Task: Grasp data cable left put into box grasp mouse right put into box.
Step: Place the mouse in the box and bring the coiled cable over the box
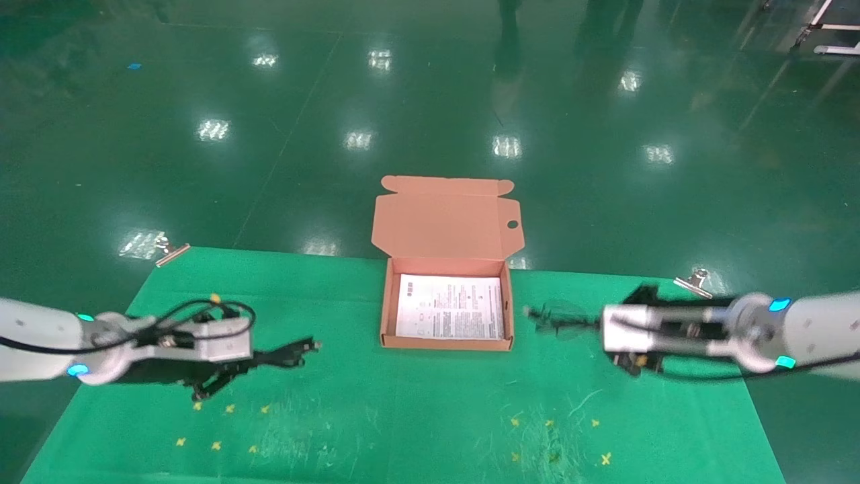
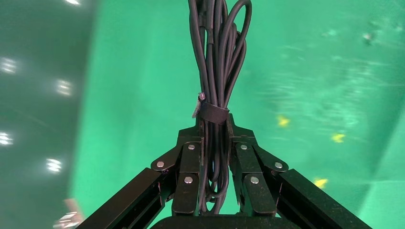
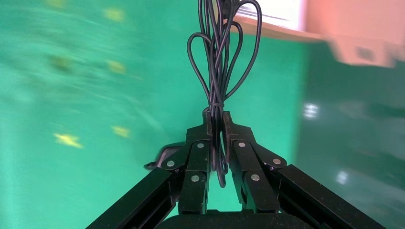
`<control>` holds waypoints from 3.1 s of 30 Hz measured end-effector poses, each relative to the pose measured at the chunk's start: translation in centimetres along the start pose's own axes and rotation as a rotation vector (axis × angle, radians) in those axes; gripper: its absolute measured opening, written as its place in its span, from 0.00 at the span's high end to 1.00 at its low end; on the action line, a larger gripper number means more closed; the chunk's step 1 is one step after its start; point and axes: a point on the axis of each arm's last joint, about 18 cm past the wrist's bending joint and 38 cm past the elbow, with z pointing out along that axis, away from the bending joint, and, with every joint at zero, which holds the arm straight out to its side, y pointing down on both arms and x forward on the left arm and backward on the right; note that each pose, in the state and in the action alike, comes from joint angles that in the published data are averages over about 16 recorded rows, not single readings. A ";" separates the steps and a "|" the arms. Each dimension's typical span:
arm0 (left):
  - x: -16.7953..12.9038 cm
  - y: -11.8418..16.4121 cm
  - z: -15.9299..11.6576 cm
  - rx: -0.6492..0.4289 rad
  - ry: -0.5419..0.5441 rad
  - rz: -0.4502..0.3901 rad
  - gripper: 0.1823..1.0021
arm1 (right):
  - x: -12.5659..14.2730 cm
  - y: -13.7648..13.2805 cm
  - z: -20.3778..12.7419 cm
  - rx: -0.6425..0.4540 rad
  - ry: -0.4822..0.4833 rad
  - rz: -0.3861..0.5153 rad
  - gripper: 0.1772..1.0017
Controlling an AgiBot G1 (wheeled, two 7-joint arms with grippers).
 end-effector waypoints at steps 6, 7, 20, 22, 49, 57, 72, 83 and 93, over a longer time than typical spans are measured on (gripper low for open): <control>-2.7 -2.4 -3.3 0.045 -0.108 0.073 0.90 | 5.7 -1.6 -2.8 0.047 0.150 0.004 0.95; -3.1 -2.8 -3.7 0.052 -0.128 0.085 0.90 | 6.6 -2.0 -3.1 0.059 0.172 0.002 0.95; -8.5 -8.7 -7.2 0.131 -0.349 0.196 0.91 | 15.7 -10.5 -5.4 0.249 0.367 -0.072 0.95; -9.2 -9.2 -7.5 0.139 -0.373 0.201 0.91 | 16.6 -11.6 -5.5 0.272 0.380 -0.083 0.95; -9.9 -7.6 -5.9 0.068 -0.387 0.145 0.91 | 16.4 -15.7 -1.1 0.370 0.327 -0.090 0.95; -8.9 -5.5 -4.9 -0.015 -0.353 0.110 0.91 | 14.4 -16.9 2.5 0.387 0.263 -0.072 0.95; -8.1 -4.4 -4.9 -0.079 -0.338 0.083 0.91 | 10.3 -18.0 7.1 0.427 0.141 0.001 0.95; -8.0 -4.5 -4.9 -0.081 -0.340 0.082 0.91 | 7.3 -16.7 9.4 0.424 0.067 0.111 0.95; -8.0 -4.5 -4.9 -0.081 -0.340 0.082 0.91 | 5.4 -14.2 11.1 0.350 0.033 0.212 0.95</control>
